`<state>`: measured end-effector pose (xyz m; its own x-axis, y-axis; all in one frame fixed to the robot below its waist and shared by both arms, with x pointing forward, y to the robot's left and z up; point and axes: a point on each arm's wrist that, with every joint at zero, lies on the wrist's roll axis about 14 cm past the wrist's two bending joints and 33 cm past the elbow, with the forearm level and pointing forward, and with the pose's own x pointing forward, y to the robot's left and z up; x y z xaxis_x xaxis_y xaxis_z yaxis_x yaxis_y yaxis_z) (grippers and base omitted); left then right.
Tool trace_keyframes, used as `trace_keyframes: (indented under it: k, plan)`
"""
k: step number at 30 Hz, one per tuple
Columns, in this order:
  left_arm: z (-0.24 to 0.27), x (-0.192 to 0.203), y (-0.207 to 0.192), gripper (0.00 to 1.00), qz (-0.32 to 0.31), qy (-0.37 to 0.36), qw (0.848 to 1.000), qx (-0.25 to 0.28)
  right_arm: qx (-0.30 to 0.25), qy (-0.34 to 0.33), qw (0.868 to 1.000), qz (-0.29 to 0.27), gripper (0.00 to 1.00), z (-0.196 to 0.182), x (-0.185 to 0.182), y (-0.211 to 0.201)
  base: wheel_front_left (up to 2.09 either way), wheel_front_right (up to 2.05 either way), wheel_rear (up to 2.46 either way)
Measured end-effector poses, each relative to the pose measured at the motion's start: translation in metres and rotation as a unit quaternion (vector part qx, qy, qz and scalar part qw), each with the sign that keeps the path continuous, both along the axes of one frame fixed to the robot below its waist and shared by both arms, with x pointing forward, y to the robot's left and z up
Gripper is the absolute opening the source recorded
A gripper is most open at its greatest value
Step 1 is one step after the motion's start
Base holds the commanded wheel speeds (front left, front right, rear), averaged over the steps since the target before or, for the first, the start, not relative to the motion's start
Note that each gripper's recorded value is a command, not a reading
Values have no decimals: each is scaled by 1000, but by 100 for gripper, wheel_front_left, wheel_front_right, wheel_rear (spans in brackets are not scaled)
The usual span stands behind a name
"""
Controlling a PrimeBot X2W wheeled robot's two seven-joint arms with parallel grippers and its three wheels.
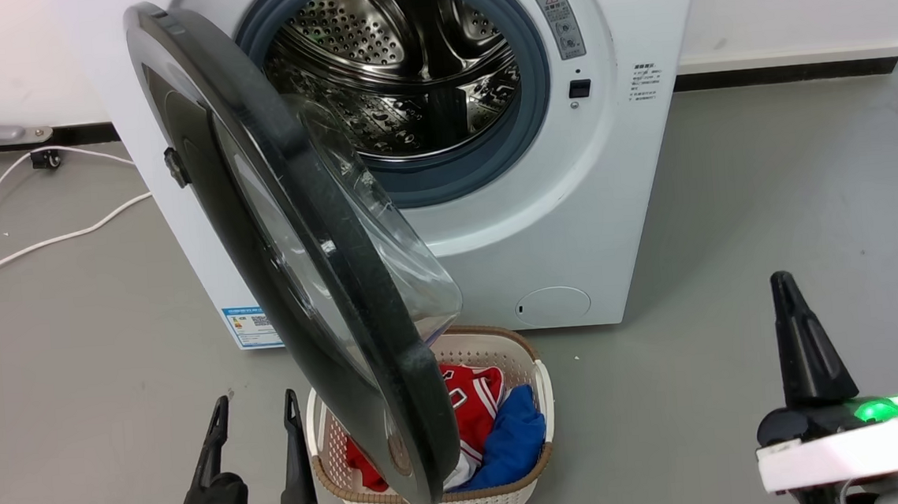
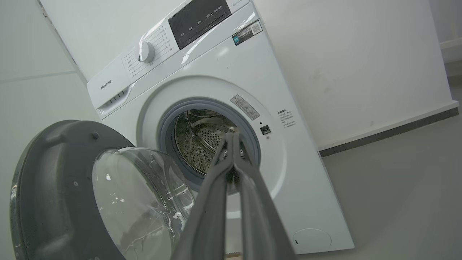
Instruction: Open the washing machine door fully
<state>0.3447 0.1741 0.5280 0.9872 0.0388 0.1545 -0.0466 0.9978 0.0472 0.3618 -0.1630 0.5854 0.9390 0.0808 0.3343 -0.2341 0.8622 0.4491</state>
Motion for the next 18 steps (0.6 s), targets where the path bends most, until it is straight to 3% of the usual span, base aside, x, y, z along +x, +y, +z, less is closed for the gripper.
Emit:
trace_keyframes:
  k: [3, 6, 10, 11, 12, 13, 18]
  plan:
    - [-1, 0, -1, 100, -1, 1, 1000, 0, -92, -10, 996, -20, 0, 0, -4, 2, 0, 0, 0]
    - [-1, 0, -1, 100, -1, 1, 1000, 0, -148, -6, 988, -37, 0, -5, -7, 1, 0, 0, 0]
    - [-2, 0, -1, 100, 0, 2, 1000, 0, -172, 12, 984, -53, 2, -17, -11, -5, 0, 0, 0]
    - [-2, 0, -1, 100, 0, 2, 1000, 0, -179, 22, 982, -57, 31, -24, -13, -9, 0, 0, 0]
    - [-2, -1, -1, 100, 0, 3, 1000, 0, -186, 31, 980, -60, 82, -30, -14, -11, 0, 0, 0]
    - [-2, -1, -1, 100, 0, 3, 1000, 0, -193, 38, 978, -64, 100, -34, -15, -14, 0, 0, 0]
    - [-3, -2, 1, 100, 2, 4, 1000, 0, -186, 54, 979, -66, 100, -43, -18, -17, 0, 0, 0]
